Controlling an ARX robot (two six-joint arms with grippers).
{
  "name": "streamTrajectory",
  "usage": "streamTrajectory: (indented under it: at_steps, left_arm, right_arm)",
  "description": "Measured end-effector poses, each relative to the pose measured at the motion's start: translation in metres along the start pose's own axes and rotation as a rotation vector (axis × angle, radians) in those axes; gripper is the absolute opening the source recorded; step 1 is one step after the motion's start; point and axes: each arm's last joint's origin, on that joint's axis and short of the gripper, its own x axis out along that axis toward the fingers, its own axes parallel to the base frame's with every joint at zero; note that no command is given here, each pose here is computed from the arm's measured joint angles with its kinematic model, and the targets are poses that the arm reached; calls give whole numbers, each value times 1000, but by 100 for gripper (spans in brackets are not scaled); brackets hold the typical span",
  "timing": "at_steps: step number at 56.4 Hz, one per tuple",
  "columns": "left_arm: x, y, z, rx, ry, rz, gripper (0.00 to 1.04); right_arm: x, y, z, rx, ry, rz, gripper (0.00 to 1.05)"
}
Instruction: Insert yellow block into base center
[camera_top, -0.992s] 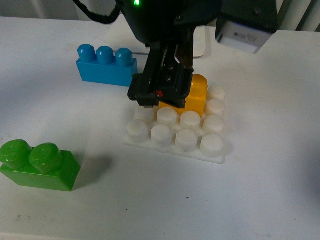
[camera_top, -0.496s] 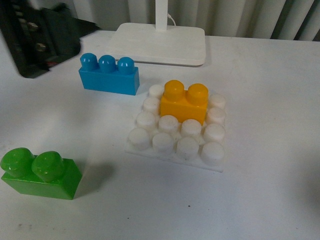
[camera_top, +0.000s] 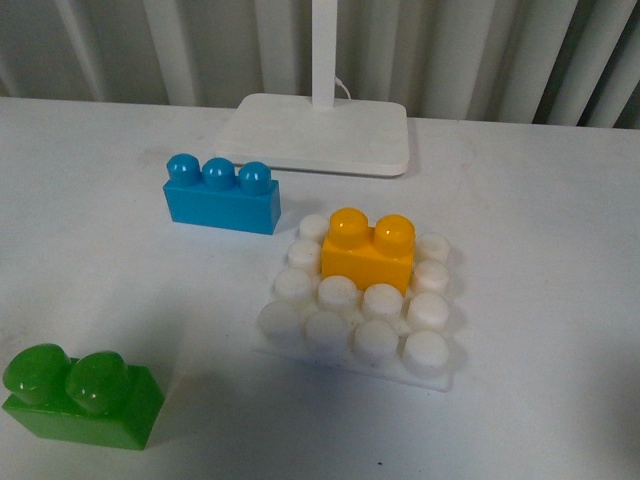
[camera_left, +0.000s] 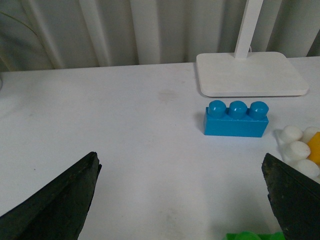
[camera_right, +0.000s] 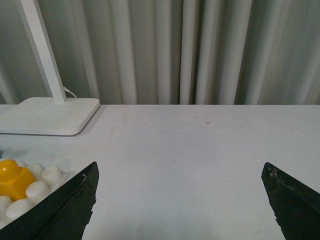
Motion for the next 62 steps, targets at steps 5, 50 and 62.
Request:
streamTrajectory:
  at_steps: [5,50,62]
  left_arm:
    - [-2,3,-6,-54,-130,29,81]
    - [-20,24,-41,-86,-184,39,4]
    - [-31,24,-46,-87,-167,38,4]
  right_arm:
    - [0,0,0,0,0,-1,96]
    - [0,0,0,0,0,0,96]
    - [0,0,0,0,0,0,96]
